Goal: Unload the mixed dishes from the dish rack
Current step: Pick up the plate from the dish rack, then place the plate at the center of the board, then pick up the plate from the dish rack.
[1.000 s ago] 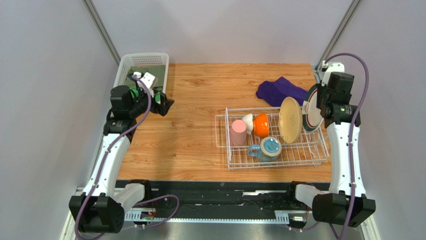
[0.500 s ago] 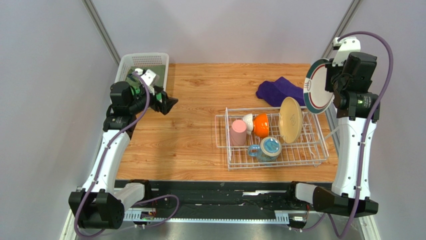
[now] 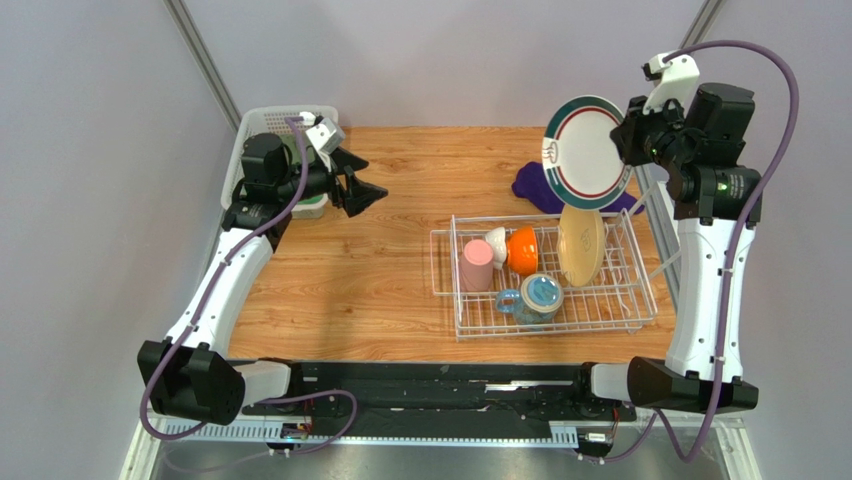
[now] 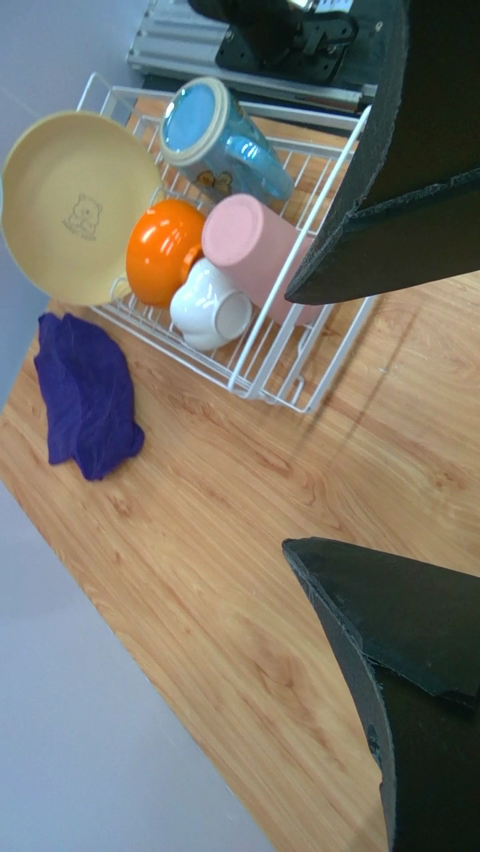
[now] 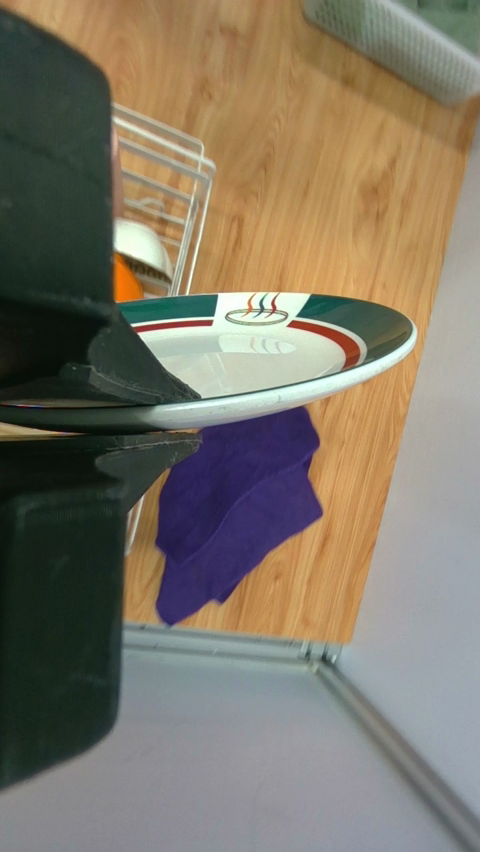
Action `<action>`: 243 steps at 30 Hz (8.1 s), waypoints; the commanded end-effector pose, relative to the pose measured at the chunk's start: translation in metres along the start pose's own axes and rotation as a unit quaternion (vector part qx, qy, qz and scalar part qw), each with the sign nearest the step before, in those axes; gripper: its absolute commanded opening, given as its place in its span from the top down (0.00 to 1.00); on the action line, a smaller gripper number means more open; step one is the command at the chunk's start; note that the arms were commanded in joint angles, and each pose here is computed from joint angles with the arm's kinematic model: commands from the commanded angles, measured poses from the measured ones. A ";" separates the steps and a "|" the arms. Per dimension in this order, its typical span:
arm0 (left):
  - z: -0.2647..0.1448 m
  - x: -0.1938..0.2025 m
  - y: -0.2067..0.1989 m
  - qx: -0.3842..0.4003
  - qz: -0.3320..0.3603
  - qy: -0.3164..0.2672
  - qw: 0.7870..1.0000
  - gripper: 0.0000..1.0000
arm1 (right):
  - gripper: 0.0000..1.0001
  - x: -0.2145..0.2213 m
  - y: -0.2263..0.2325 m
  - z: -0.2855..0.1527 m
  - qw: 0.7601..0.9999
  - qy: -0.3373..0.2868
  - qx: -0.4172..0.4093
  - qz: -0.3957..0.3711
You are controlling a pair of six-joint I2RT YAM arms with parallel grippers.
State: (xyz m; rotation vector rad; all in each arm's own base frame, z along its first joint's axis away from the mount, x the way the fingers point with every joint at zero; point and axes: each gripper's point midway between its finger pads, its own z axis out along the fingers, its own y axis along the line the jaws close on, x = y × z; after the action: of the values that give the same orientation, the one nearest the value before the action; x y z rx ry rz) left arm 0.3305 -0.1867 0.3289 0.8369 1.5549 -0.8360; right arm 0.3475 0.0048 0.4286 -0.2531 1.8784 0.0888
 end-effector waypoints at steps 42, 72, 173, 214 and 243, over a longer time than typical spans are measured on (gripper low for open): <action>0.084 -0.006 -0.090 0.204 0.026 -0.037 0.978 0.85 | 1.00 0.024 0.238 0.004 0.915 -0.064 -0.385 -0.102; 0.098 -0.023 0.031 -0.004 -0.121 -0.014 0.993 1.00 | 0.21 0.044 0.172 0.010 0.968 -0.072 -0.200 -0.134; 0.120 0.170 0.193 -0.239 -0.393 0.156 0.874 0.04 | 0.31 0.210 0.005 0.019 0.964 0.192 0.155 -0.099; 0.100 0.071 0.144 -0.159 -0.228 0.100 0.956 0.04 | 1.00 0.104 -0.007 -0.002 0.974 0.118 0.165 -0.104; 0.090 -0.020 -0.111 0.285 0.064 0.018 0.956 0.09 | 1.00 0.041 0.151 -0.015 0.949 -0.014 -0.298 -0.099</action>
State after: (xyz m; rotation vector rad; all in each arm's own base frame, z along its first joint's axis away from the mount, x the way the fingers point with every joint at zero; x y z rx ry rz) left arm 0.3020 -0.3135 0.3410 1.2644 1.3899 -1.2250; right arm 0.3028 0.1220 0.3510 -0.7461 1.9246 0.4122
